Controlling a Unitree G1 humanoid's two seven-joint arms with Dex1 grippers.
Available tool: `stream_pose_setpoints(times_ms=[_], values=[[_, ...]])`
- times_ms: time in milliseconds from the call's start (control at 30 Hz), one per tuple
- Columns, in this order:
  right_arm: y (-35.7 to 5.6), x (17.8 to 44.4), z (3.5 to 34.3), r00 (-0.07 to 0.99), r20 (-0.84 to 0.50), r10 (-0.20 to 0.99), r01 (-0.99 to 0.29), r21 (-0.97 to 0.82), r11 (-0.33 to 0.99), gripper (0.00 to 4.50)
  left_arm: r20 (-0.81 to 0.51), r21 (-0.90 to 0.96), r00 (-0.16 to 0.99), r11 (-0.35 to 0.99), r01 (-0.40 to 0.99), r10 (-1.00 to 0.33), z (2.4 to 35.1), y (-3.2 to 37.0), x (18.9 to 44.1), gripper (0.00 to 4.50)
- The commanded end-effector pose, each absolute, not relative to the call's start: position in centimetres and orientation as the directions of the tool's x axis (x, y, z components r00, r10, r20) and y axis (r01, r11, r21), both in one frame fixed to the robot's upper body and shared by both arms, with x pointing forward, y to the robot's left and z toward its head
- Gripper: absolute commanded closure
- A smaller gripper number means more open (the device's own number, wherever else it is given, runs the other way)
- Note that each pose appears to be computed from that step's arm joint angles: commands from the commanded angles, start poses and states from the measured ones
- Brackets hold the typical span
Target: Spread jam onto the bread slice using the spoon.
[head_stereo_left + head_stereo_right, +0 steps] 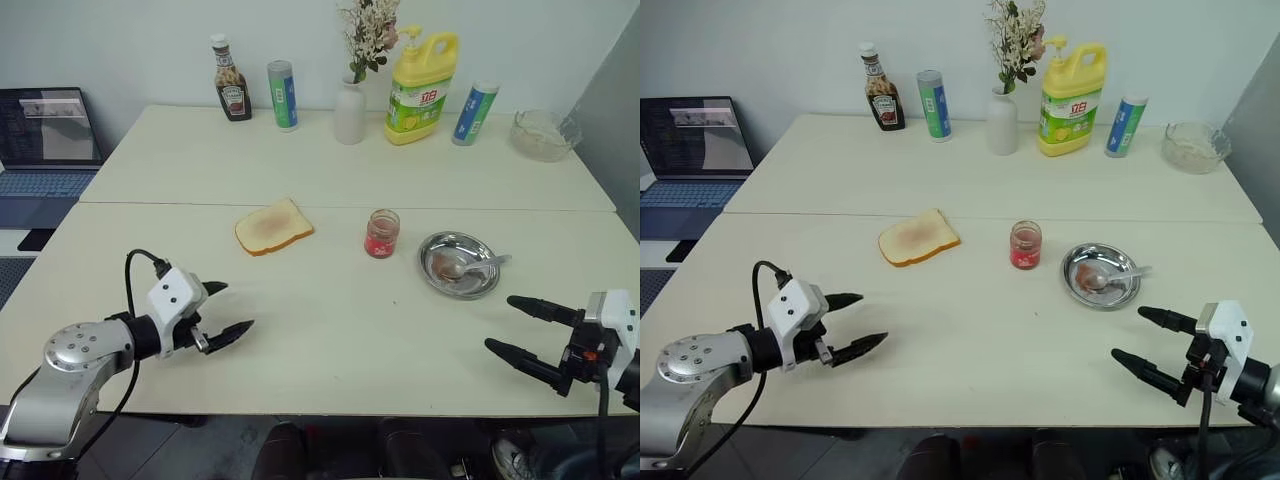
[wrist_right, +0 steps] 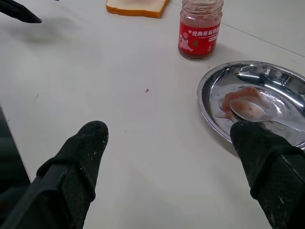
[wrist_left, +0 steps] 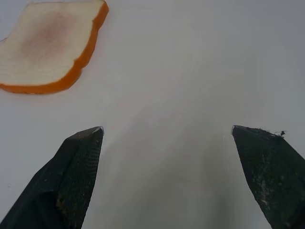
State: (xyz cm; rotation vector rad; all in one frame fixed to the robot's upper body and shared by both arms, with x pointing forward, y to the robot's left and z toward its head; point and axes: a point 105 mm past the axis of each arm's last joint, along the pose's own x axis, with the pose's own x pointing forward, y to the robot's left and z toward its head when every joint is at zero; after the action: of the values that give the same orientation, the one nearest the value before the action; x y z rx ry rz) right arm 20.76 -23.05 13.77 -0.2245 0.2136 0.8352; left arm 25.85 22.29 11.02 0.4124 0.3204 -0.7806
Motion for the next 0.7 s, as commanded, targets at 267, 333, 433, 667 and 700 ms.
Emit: stream_pose_setpoints(times_ms=[267,333,433,667,700], values=[[-22.7,20.7,14.2,0.664,-0.257,0.702,-0.746,-0.167,0.645,0.04,-0.423,0.319,0.700,0.628,0.709,-0.575,11.2,22.6,26.3,0.00],[-22.6,20.7,14.0,0.665,-0.256,0.702,-0.746,-0.168,0.645,0.04,-0.428,0.322,0.702,0.630,0.707,-0.569,11.0,22.6,26.5,0.00],[-22.5,20.6,14.0,0.666,-0.252,0.702,-0.744,-0.169,0.646,0.04,-0.454,0.307,0.686,0.623,0.719,-0.568,10.6,22.5,26.5,0.00],[-21.7,20.5,13.8,0.684,-0.221,0.695,-0.729,-0.171,0.663,0.04,-0.332,0.355,0.759,0.671,0.651,-0.560,11.4,23.4,27.5,0.00],[-21.5,20.4,13.7,0.684,-0.218,0.697,-0.729,-0.171,0.662,0.04,-0.316,0.359,0.772,0.684,0.635,-0.551,11.5,23.5,27.6,0.00]])
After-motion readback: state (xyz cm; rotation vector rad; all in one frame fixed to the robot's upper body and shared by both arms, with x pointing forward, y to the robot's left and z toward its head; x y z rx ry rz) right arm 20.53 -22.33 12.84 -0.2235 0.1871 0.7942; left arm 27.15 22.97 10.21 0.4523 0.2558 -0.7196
